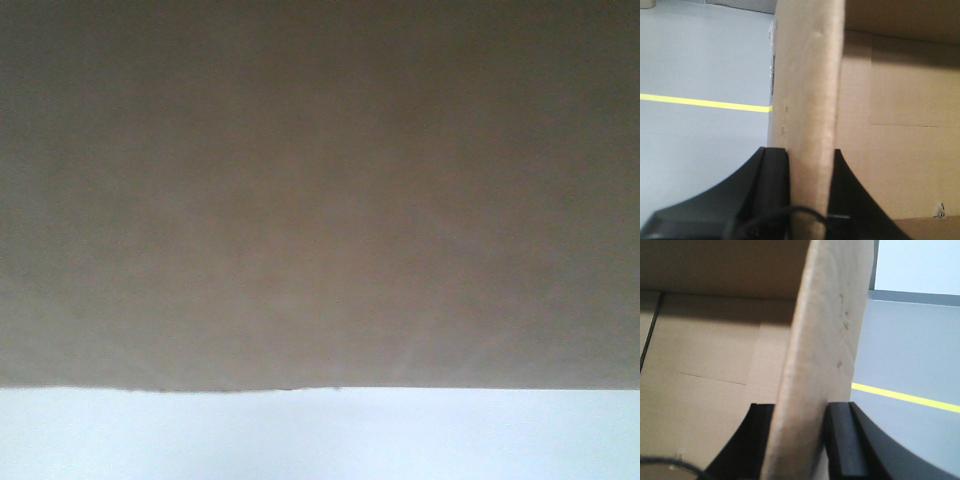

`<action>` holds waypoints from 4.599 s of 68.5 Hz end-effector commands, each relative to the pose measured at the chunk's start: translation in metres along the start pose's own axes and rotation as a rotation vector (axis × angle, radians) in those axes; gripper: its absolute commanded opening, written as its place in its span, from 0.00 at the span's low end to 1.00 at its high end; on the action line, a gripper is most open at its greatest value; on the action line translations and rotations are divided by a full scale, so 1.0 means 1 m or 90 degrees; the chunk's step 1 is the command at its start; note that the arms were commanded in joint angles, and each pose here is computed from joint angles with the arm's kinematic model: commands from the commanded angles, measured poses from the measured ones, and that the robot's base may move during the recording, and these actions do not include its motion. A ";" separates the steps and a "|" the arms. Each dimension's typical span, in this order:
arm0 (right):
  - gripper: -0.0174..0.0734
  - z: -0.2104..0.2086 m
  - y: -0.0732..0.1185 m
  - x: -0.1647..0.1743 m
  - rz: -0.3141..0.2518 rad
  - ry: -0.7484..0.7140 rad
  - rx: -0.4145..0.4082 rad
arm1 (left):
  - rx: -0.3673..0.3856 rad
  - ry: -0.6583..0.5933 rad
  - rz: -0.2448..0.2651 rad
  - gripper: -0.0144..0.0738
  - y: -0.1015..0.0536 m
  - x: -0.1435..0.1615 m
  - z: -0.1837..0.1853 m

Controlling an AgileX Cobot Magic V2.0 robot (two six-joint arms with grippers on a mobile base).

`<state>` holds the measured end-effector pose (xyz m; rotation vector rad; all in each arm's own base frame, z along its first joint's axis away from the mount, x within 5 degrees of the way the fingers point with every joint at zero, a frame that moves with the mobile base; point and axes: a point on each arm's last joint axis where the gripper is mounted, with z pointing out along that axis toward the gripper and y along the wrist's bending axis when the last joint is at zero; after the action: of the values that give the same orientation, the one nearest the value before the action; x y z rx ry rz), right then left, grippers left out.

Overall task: Grab box from left shelf to table start
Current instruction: 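Hold the box with both grippers while the base drives to the table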

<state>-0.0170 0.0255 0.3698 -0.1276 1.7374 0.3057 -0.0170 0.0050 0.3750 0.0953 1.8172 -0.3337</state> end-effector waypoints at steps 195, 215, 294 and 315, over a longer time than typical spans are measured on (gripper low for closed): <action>0.26 -0.001 -0.004 -0.019 -0.029 -0.083 0.042 | 0.039 -0.150 -0.027 0.06 -0.006 -0.028 -0.010; 0.26 -0.001 -0.004 -0.019 -0.029 -0.083 0.042 | 0.039 -0.150 -0.027 0.06 -0.006 -0.028 -0.010; 0.26 -0.001 -0.004 -0.018 -0.029 -0.082 0.042 | 0.039 -0.149 -0.027 0.06 -0.006 -0.027 -0.010; 0.26 -0.001 -0.004 -0.018 -0.029 -0.082 0.042 | 0.039 -0.149 -0.027 0.06 -0.006 -0.027 -0.010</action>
<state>-0.0170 0.0256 0.3696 -0.1284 1.7387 0.3035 -0.0170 0.0050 0.3751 0.0952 1.8157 -0.3339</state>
